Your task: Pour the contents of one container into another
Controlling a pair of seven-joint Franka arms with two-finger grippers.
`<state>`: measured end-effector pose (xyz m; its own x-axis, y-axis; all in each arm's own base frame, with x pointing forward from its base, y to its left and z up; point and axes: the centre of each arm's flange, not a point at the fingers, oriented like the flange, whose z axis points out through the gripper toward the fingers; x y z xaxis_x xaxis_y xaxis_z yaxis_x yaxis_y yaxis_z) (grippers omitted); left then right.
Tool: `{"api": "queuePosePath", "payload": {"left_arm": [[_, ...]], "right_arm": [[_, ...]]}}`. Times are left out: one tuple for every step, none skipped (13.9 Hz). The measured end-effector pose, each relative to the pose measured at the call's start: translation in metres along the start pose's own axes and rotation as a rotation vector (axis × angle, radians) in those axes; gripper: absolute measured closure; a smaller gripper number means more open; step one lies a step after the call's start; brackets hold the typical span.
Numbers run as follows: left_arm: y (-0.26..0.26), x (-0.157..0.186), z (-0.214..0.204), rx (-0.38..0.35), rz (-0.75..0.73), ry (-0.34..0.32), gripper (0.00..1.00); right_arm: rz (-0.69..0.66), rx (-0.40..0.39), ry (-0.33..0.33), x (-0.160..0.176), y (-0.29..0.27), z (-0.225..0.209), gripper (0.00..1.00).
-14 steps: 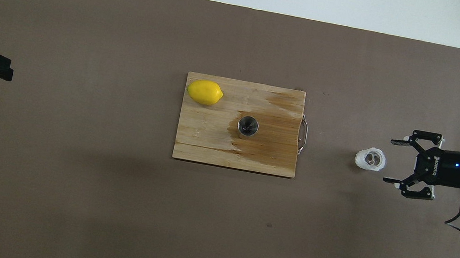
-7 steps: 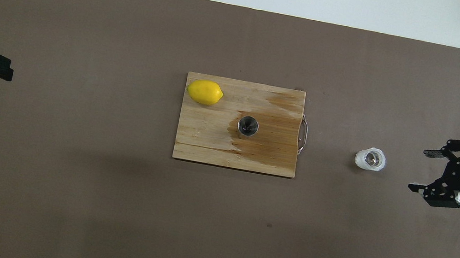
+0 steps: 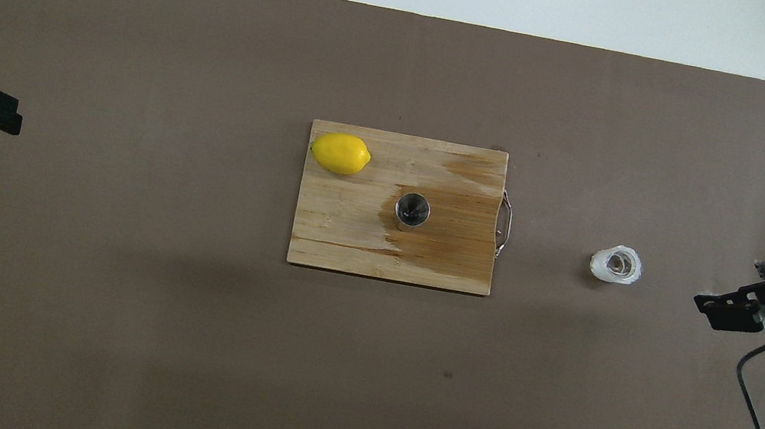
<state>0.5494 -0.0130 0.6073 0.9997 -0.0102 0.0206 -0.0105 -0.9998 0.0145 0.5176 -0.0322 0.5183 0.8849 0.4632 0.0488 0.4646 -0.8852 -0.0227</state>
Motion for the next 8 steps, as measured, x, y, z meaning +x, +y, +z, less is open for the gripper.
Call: {"api": "queuePosePath", "payload": {"left_arm": [[0.000,0.000,0.000,0.000,0.000,0.000,0.00],[0.000,0.000,0.000,0.000,0.000,0.000,0.00],[0.000,0.000,0.000,0.000,0.000,0.000,0.00],[0.000,0.000,0.000,0.000,0.000,0.000,0.00],[0.000,0.000,0.000,0.000,0.000,0.000,0.00],[0.000,0.000,0.000,0.000,0.000,0.000,0.00],[0.000,0.000,0.000,0.000,0.000,0.000,0.00],[0.000,0.000,0.000,0.000,0.000,0.000,0.00]], "right_arm": [[0.093,-0.032,-0.017,0.006,-0.010,0.000,0.00],[0.196,-0.057,-0.027,0.015,-0.024,-0.003,0.00],[0.280,-0.063,-0.038,0.022,-0.038,-0.009,0.00],[0.344,-0.061,-0.052,0.028,-0.049,-0.021,0.00],[0.395,-0.060,-0.070,0.031,-0.055,-0.039,0.00],[0.428,-0.059,-0.086,0.031,-0.058,-0.063,0.00],[0.451,-0.054,-0.099,0.027,-0.059,-0.090,0.00],[0.470,-0.048,-0.105,0.022,-0.058,-0.116,0.00]]}}
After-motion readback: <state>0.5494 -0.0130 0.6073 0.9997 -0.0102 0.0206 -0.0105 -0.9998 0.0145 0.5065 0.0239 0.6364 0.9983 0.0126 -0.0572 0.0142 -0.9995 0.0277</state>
